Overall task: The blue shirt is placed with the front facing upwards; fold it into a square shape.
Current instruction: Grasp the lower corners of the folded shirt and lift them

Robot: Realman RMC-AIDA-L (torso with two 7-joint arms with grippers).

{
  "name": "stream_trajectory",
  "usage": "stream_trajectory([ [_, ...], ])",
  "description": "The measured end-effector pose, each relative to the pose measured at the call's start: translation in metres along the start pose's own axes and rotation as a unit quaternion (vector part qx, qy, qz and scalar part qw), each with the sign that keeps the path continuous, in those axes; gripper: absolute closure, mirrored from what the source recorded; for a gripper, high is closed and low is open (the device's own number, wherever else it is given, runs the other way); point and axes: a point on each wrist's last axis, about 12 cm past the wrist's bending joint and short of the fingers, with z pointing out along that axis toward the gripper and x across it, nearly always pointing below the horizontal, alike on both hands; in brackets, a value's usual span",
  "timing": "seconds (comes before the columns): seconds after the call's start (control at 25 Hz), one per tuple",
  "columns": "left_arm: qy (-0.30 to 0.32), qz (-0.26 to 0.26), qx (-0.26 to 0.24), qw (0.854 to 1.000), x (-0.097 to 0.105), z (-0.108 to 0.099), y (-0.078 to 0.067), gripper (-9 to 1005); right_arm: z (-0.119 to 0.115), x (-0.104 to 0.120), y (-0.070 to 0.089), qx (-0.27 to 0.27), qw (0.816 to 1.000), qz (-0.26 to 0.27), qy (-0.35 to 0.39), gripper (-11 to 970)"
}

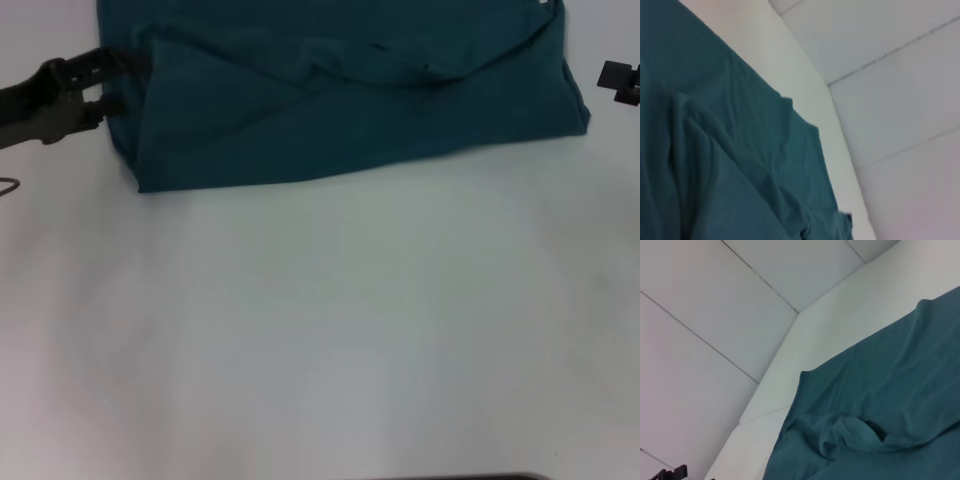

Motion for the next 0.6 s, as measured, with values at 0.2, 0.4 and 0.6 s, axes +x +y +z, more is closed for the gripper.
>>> stream_trajectory([
  [0.2,-0.004,-0.015,0.016,1.000,0.000,-0.007,-0.001,69,0.003,-0.002,0.001,-0.003,1.000,0.000,0.001,35],
  [0.4,0.013,0.010,0.044,0.999,0.001,-0.015,-0.006,70,0.007,-0.003,0.001,0.003,1.000,-0.002,0.013,35],
  [0.6,0.012,0.012,0.043,0.999,0.002,-0.016,-0.004,70,0.013,-0.004,0.001,0.001,1.000,-0.002,0.023,35],
])
